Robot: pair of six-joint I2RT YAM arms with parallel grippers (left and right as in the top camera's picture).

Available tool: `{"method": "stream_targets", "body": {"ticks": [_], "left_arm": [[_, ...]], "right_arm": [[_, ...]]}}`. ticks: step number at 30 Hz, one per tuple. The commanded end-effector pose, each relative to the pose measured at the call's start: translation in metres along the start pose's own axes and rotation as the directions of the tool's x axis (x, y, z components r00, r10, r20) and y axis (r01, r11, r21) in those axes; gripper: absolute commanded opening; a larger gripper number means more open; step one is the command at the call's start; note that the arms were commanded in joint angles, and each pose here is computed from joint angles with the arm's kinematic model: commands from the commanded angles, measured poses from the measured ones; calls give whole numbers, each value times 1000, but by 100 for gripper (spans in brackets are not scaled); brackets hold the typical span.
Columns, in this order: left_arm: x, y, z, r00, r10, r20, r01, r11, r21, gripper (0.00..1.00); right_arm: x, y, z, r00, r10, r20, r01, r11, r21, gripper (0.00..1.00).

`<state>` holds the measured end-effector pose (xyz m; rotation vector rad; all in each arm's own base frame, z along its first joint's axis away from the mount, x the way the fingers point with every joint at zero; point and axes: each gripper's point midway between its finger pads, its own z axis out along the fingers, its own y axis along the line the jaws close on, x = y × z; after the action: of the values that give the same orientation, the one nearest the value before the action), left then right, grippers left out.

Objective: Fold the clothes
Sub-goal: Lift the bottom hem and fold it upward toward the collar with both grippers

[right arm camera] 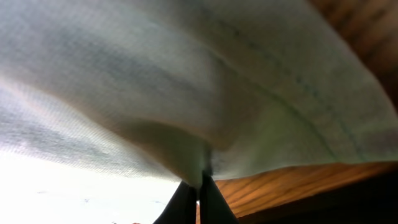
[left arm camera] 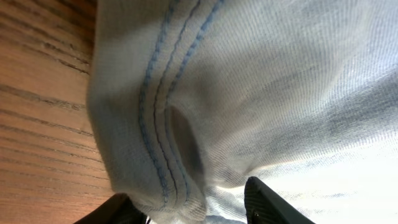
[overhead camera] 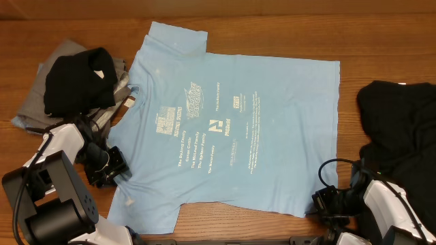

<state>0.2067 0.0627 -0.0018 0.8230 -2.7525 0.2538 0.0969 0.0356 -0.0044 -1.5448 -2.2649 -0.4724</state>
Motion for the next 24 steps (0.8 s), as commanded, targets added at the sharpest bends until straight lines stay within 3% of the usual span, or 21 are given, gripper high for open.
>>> {"method": "stream_targets", "body": {"ticks": [1, 9, 14, 20, 24], "left_arm": [[-3, -4, -6, 999, 21, 30, -21, 1000, 18, 51], [-11, -27, -31, 997, 59, 44, -64, 990, 125, 50], [-13, -47, -62, 988, 123, 89, -139, 971, 196, 51], [17, -79, -88, 970, 206, 125, -236, 922, 308, 55], [40, -94, -85, 950, 297, 96, -312, 907, 282, 56]], "right_arm": [[-13, 11, -7, 996, -56, 64, 58, 998, -22, 4], [-13, 61, -67, 957, -263, 121, 276, 955, -106, 4], [-19, 82, -92, 937, -293, 190, 321, 936, -141, 4], [-23, 88, -95, 929, -300, 215, 336, 929, -153, 4], [-27, 93, -97, 924, -301, 237, 344, 924, -169, 4]]}}
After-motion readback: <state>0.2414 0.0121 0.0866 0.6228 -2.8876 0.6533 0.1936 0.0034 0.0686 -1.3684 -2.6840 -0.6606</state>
